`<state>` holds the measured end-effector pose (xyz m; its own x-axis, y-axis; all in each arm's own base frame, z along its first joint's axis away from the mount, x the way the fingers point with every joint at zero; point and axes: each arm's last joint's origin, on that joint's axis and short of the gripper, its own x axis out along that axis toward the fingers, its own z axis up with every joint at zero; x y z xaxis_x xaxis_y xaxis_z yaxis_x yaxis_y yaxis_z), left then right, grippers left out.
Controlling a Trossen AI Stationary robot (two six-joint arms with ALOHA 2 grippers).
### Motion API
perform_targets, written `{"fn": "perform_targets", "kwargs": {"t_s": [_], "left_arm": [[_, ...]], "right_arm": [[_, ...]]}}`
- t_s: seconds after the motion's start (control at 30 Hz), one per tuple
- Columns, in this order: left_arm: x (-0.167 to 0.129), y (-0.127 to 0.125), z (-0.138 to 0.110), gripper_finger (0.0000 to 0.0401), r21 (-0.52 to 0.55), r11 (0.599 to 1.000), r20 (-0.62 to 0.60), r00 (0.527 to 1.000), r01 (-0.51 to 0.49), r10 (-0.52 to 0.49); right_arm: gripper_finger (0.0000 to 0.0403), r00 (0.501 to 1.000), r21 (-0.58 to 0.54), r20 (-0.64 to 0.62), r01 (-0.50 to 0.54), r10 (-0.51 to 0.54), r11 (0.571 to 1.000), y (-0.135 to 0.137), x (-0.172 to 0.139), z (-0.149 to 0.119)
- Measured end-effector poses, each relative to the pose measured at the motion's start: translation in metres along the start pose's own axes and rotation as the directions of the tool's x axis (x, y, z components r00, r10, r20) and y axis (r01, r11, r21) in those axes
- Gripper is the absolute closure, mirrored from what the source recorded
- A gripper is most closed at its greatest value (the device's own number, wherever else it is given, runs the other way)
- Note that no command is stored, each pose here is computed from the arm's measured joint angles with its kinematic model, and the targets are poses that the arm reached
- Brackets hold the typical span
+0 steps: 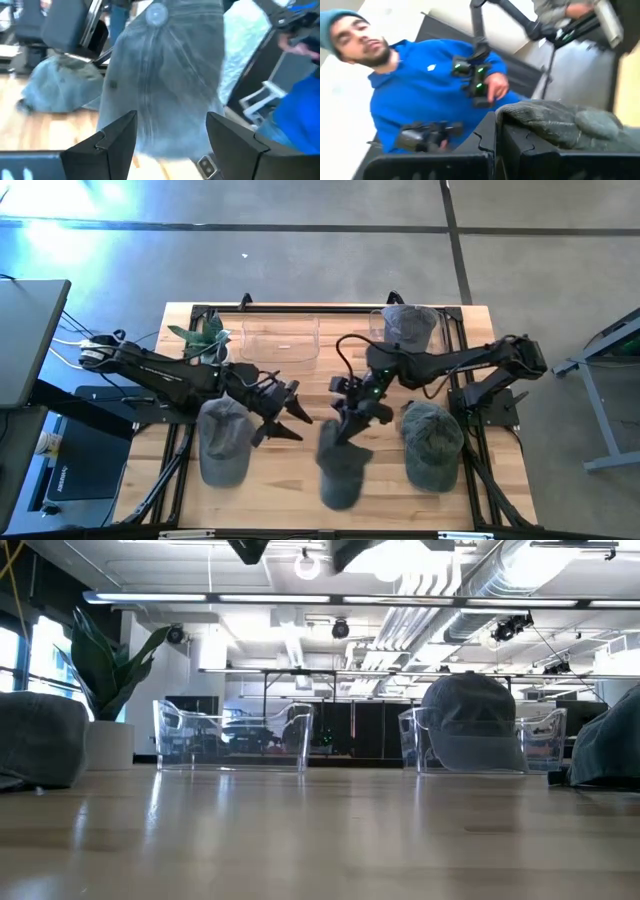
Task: Pick & Place hat
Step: Put the left blue cap into the left transparent bin
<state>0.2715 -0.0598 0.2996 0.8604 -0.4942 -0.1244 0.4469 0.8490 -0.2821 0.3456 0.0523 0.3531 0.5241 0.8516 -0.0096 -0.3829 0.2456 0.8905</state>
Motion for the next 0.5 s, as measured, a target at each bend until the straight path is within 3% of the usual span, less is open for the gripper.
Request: {"fn": "perform_targets", "kwargs": {"t_s": [0.1, 0.3, 0.5], "left_arm": [[0.000, 0.000, 0.002, 0.0169, 0.015, 1.000, 0.038, 0.999, -0.022, 0.021], [0.015, 0.010, -0.002, 0.0169, 0.025, 0.995, 0.090, 0.991, -0.100, 0.098], [0.045, 0.021, -0.018, 0.0169, -0.050, 0.999, 0.159, 0.987, 0.009, -0.001]], "right_arm": [[0.0400, 0.999, 0.062, -0.032, -0.026, 0.028, 0.998, 0.008, 0.003, -0.005], [0.0399, 0.995, 0.041, -0.072, -0.071, 0.074, 0.997, 0.015, 0.013, -0.012], [0.0400, 0.997, 0.006, -0.030, -0.076, 0.076, 0.997, 0.019, 0.014, -0.011]]}}
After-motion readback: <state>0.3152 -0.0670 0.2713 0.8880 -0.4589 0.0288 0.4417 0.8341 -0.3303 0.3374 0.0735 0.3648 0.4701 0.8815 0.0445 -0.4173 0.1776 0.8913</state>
